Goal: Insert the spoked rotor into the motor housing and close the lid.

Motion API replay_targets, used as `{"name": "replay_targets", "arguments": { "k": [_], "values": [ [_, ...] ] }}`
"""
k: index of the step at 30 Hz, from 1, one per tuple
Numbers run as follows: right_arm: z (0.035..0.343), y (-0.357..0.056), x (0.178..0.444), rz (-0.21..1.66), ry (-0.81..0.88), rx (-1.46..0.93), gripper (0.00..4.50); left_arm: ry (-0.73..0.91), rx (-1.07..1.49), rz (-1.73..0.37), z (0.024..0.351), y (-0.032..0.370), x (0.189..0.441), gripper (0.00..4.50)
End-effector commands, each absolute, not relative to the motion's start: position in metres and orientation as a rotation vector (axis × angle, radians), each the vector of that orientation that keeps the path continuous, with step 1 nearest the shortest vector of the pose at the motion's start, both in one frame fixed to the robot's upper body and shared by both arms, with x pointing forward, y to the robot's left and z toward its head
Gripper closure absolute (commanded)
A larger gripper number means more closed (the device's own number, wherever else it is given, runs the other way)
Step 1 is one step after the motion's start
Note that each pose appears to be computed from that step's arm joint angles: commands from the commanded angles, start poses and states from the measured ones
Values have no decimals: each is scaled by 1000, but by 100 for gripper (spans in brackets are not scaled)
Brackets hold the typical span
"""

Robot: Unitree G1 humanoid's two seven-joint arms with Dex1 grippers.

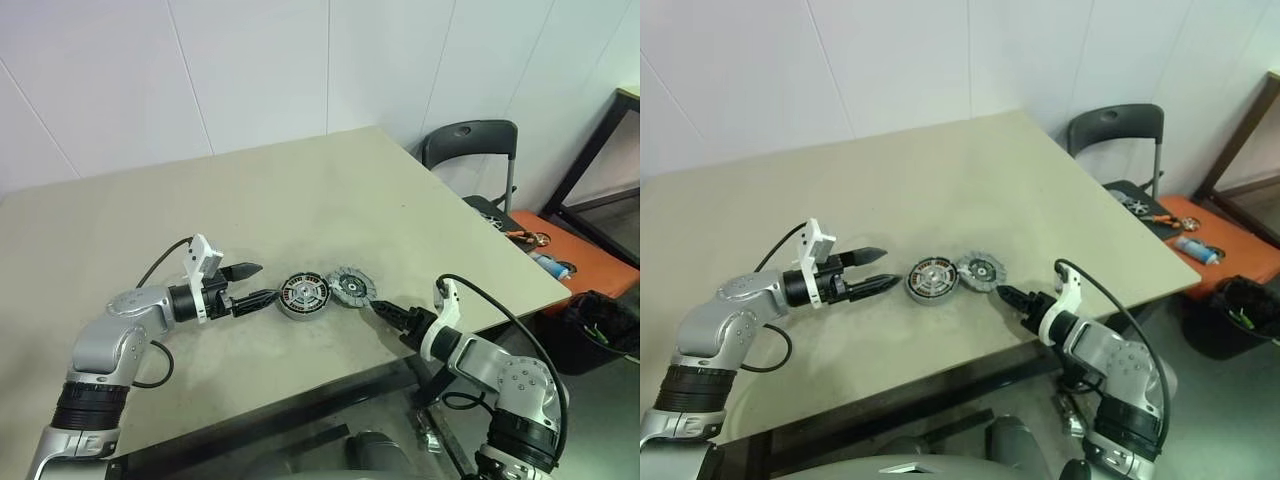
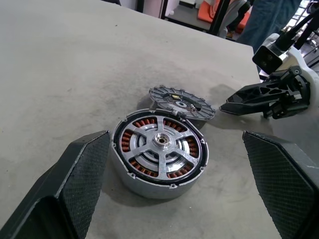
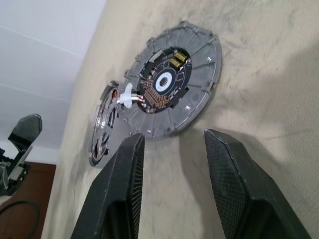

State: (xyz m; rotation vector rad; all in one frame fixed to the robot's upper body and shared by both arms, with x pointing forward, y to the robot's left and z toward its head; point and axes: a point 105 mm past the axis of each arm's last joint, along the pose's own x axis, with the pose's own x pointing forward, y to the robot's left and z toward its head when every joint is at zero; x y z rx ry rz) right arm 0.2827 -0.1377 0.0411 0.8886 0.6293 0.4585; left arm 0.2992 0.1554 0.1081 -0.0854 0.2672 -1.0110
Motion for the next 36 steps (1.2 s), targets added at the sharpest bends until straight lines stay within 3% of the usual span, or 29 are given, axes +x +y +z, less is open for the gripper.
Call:
{"name": "replay_targets", "arguments": {
  "k": [1, 14, 19, 36],
  "values": [
    [41, -138, 290, 447, 612, 888, 252, 228, -52, -1010, 118, 159, 302, 0],
    [40, -109, 308, 461, 619, 899, 252, 222, -51, -1005, 113, 160, 303, 0],
    [56, -108, 318, 428, 603, 880, 252, 221, -54, -988, 111, 164, 303, 0],
    [78, -129, 293, 472, 701, 845, 252, 211, -65, -936, 98, 176, 302, 0]
  ]
}}
